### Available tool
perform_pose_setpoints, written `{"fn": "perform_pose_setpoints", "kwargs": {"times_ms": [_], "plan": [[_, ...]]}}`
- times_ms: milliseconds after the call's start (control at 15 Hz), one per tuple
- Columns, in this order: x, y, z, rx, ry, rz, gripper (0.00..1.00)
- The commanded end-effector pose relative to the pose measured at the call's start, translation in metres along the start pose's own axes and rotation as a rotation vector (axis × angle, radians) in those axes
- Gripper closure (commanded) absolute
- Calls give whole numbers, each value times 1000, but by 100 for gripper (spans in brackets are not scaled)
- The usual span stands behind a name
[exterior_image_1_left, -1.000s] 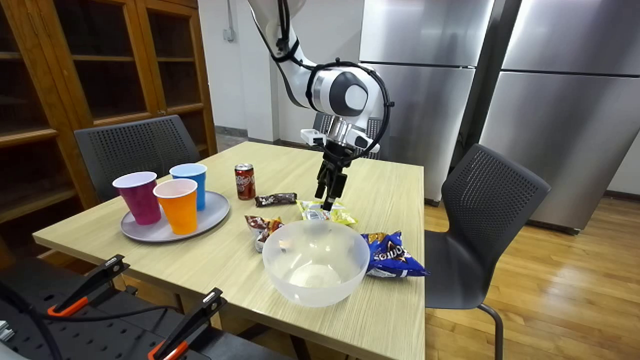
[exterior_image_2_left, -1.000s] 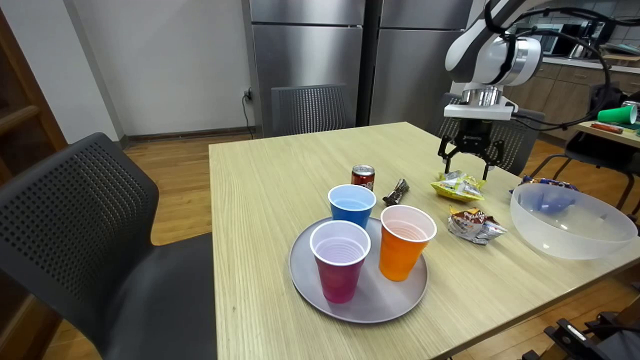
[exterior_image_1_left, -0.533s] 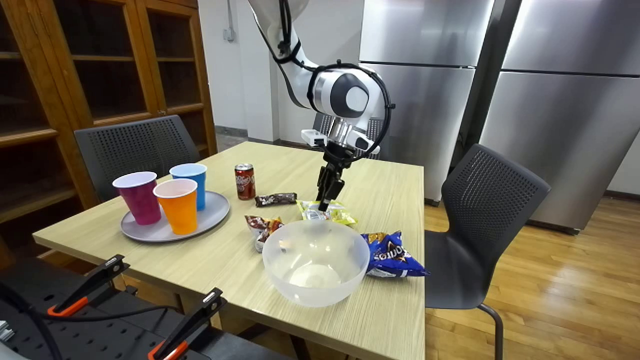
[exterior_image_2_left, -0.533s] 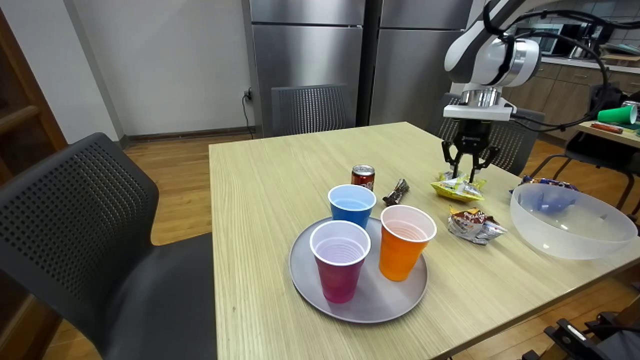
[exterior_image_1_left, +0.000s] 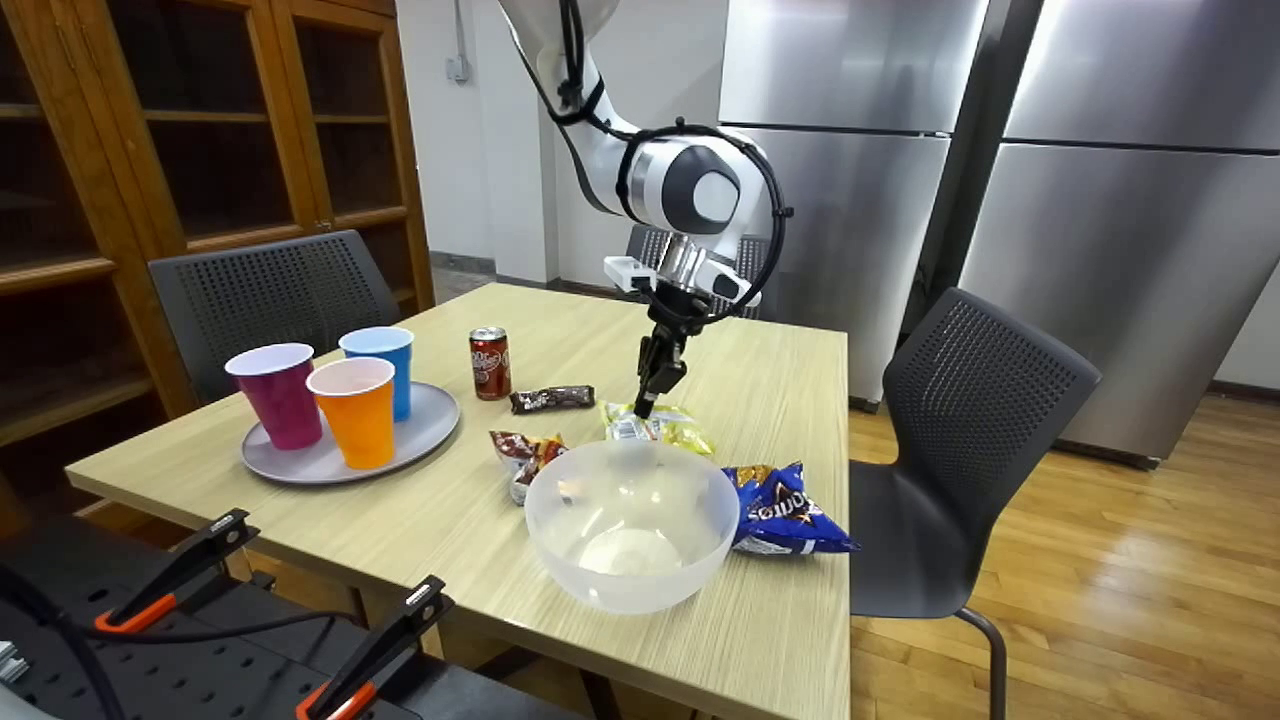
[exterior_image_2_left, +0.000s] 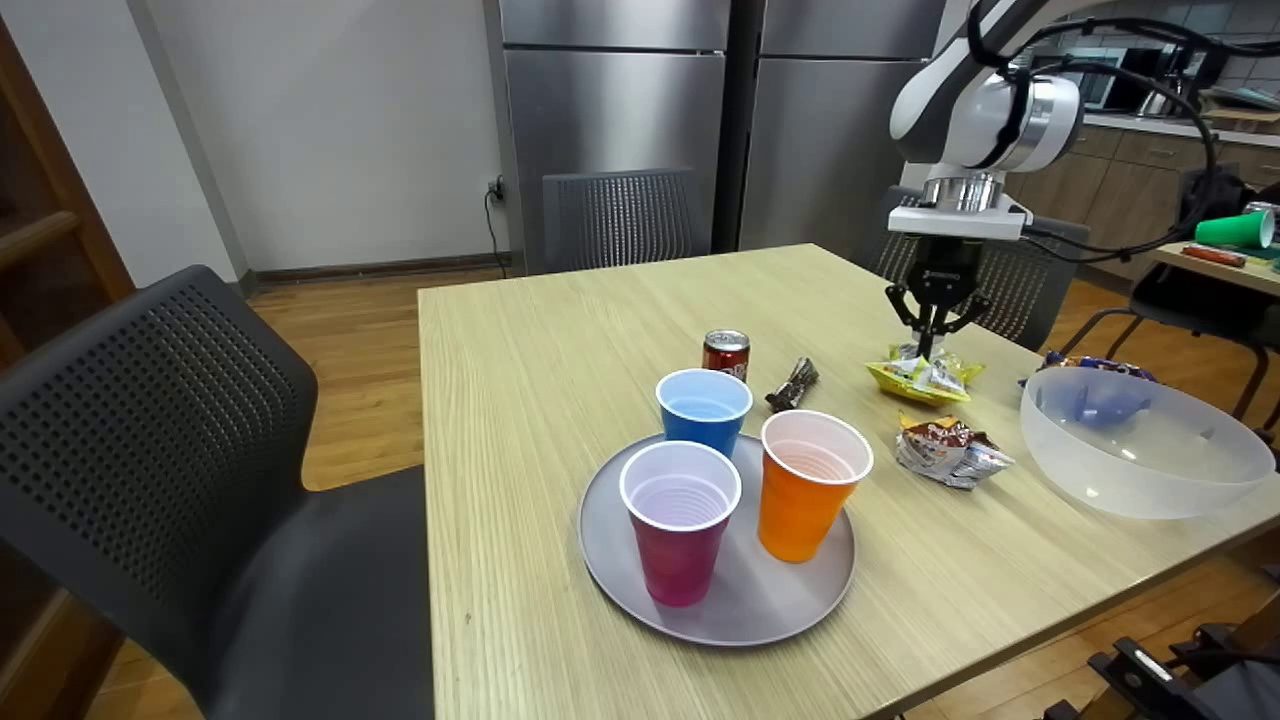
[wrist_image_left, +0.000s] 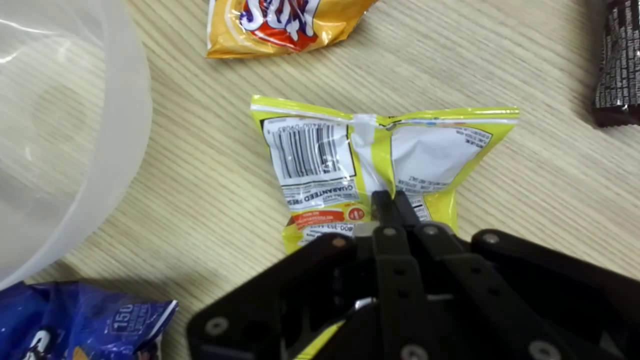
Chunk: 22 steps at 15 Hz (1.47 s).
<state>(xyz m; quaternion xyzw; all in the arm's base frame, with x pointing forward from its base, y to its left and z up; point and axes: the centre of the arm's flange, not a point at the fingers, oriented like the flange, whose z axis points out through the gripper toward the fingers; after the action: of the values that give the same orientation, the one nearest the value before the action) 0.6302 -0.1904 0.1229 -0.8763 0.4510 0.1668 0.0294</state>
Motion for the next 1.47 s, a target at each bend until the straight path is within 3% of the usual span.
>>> {"fn": "perform_pose_setpoints", "kwargs": {"times_ms": [0,933,1400], "plan": [[-2,-3,-8,19,-31,-32,100],[-49,-10,-71,72,74,-122,100],[-81,16,-85,88,116,-121,100]]}}
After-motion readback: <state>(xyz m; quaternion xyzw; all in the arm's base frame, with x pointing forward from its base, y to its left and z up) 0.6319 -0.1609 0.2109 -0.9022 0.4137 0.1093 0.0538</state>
